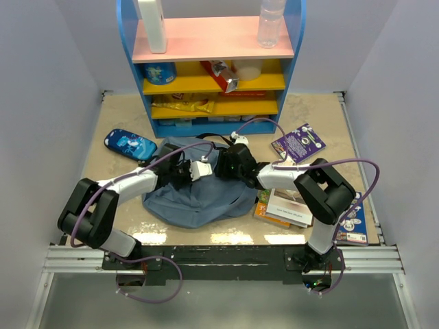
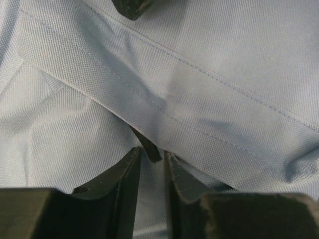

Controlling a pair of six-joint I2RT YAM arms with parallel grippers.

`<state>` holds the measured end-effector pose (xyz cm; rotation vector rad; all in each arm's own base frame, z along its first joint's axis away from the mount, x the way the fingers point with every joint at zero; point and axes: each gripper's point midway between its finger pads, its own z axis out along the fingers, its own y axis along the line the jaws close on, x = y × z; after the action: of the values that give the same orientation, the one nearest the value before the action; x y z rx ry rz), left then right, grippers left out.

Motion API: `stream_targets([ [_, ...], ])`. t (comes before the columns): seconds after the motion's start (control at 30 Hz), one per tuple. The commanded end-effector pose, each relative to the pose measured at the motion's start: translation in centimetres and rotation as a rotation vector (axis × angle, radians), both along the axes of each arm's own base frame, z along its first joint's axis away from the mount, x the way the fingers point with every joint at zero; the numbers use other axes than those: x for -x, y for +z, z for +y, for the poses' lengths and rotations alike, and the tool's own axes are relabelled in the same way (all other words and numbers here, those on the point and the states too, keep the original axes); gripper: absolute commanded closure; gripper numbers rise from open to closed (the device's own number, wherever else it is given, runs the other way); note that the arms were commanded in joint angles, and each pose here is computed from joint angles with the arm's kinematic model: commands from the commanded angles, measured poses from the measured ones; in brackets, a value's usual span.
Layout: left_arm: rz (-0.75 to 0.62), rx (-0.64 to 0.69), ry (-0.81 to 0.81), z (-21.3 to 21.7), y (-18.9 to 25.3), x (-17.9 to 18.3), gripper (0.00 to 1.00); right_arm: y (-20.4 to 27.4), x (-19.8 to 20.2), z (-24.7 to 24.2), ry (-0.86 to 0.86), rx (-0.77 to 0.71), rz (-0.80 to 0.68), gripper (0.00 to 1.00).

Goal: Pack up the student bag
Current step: Unzip the student bag at the center of the board.

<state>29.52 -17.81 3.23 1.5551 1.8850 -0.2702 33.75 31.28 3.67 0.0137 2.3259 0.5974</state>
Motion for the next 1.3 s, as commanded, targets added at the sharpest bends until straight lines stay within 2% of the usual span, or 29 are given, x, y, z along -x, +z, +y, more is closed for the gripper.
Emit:
stream_targets([
  [0.0, 0.010, 0.058, -0.025, -2.1, 0.5, -0.6, 0.75, -3.4, 2.6, -1.5, 0.013, 0.073, 0.115, 0.42],
  [0.23, -0.011, 0.076, -0.005, -3.1, 0.4, -2.1, 1.00, -4.8, 4.0, -1.1, 0.043, 0.082, 0.145, 0.44],
  [0.53, -0.052, 0.087, -0.017, -2.6, 2.8, -1.3, 1.00, -5.4, 3.9, -1.1, 0.041, 0.105, 0.164, 0.50],
  [0.83, -0.108, 0.089, -0.006, -2.0, 5.7, -1.1, 1.00, -6.7, 3.5, -1.6, 0.024, 0.143, 0.177, 0.52],
  [1.07, -0.064, 0.026, -0.024, -0.6, 4.1, 0.7, 1.00, -7.8, 3.4, -2.8, -0.011, 0.179, 0.194, 0.54],
  [1.27, 0.054, -0.099, -0.128, 1.7, 2.2, 4.7, 1.00, -9.1, 2.5, -3.8, -0.054, 0.210, 0.211, 0.56],
])
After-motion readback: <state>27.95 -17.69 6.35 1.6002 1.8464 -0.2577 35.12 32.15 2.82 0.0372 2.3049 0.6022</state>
